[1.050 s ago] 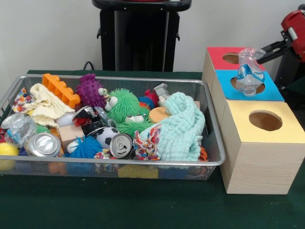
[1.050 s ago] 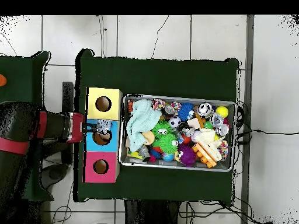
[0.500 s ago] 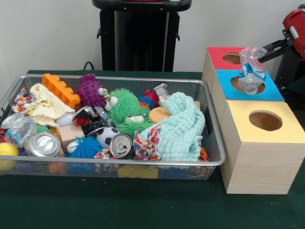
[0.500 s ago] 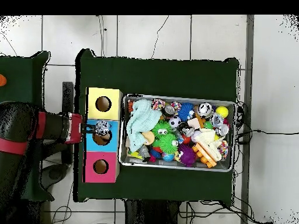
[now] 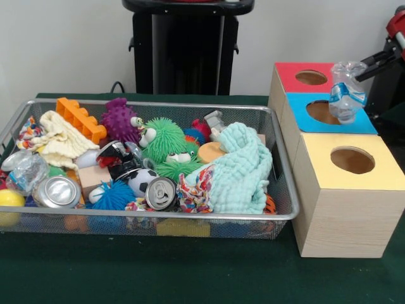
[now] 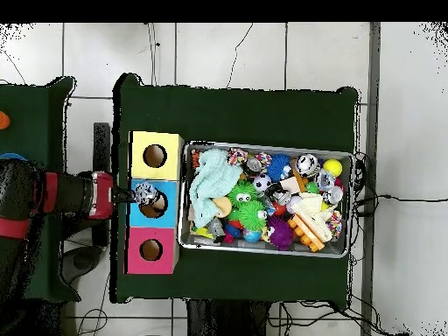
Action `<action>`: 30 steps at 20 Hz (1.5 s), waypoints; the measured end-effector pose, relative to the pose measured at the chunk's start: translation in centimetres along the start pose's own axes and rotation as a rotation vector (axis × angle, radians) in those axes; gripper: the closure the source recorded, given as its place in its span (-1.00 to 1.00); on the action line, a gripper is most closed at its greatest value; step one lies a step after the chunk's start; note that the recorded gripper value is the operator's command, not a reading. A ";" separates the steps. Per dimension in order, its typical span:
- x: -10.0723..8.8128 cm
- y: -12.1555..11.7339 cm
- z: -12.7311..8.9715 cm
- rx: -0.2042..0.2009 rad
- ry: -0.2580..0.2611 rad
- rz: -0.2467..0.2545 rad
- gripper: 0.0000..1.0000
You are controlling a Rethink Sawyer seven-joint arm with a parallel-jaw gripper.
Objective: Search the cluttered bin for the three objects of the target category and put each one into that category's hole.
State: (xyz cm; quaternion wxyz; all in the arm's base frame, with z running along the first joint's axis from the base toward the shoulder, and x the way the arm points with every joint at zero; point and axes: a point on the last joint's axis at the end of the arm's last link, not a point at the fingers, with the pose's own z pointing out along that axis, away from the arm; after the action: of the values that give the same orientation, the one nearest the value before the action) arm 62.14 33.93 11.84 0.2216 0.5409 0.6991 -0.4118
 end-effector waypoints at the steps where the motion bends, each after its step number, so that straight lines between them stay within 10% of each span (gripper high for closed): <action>1: 0.2 -0.1 -0.2 -0.003 -0.001 -0.002 1.00; 14: 1.6 -4.2 -3.2 -0.030 -0.007 0.000 1.00; 30: -2.4 -6.1 -1.2 -0.047 0.006 0.081 1.00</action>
State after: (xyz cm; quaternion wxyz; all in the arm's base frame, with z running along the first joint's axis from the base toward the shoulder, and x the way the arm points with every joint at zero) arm 57.31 33.04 16.43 0.2487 0.5646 0.6867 -0.3844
